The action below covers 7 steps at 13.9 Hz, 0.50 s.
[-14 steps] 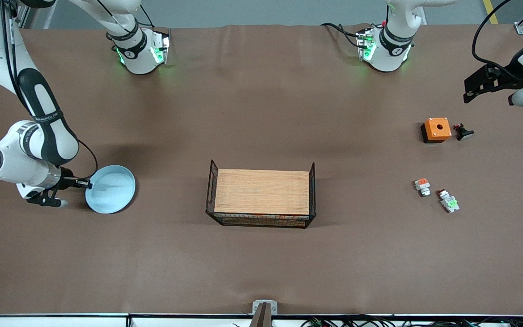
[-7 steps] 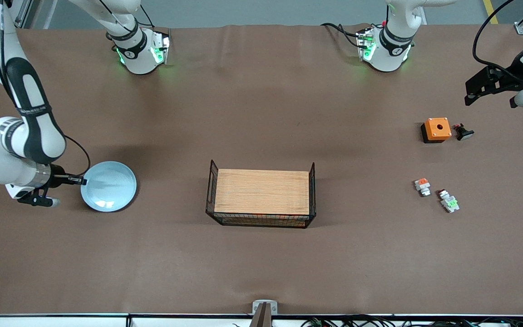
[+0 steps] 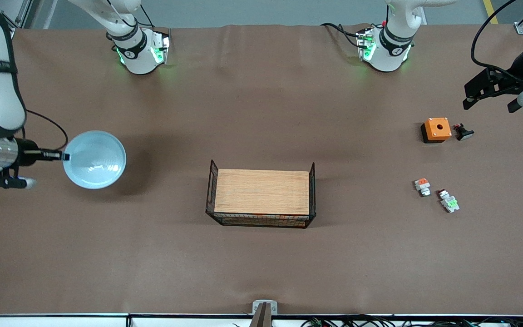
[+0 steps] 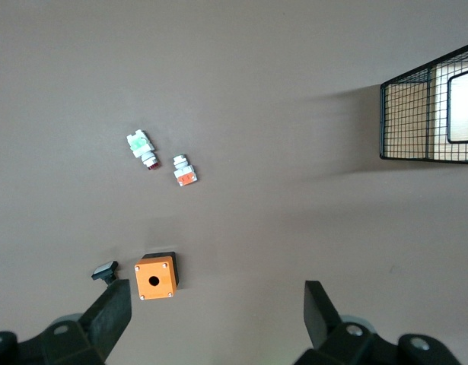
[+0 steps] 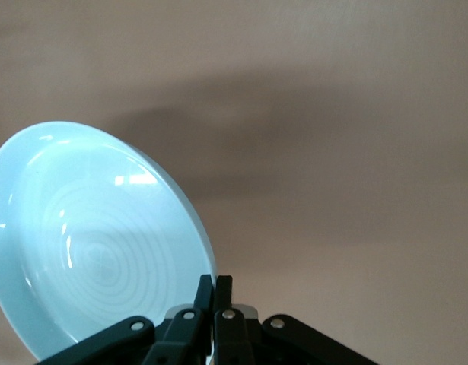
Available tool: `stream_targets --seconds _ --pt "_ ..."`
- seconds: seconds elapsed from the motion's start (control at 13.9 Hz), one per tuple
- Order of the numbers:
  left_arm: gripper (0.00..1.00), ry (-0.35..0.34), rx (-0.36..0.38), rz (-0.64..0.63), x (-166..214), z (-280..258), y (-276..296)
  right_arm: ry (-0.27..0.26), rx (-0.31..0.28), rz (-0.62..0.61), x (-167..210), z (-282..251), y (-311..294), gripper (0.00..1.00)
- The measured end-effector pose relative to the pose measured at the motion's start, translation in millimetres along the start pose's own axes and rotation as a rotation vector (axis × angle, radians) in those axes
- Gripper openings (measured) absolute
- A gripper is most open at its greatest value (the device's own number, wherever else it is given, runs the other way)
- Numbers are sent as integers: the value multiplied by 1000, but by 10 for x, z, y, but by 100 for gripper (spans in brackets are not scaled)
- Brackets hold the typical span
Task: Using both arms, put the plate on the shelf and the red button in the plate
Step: 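Lift the plate with the right gripper and carry it over the basket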
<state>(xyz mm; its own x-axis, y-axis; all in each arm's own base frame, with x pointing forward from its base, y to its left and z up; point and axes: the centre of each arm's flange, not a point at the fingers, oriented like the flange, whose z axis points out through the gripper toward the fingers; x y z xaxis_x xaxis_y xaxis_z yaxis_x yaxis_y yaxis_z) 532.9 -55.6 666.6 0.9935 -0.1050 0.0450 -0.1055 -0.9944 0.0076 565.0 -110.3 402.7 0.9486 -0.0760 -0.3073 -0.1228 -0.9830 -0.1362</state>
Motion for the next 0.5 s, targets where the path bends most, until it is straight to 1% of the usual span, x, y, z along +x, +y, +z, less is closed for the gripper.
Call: stream_targets --seconds 0.14,0.29,0.5 --pt "100 1 0 0 4 4 0 -26 -5 43 -378 -377 -228 3" --pt "100 1 0 0 5 5 0 -37 -22 108 -759 -696 -565 3" --pt "100 2 0 0 6 5 -2 -23 -66 249 -1247 -982 -1261 3"
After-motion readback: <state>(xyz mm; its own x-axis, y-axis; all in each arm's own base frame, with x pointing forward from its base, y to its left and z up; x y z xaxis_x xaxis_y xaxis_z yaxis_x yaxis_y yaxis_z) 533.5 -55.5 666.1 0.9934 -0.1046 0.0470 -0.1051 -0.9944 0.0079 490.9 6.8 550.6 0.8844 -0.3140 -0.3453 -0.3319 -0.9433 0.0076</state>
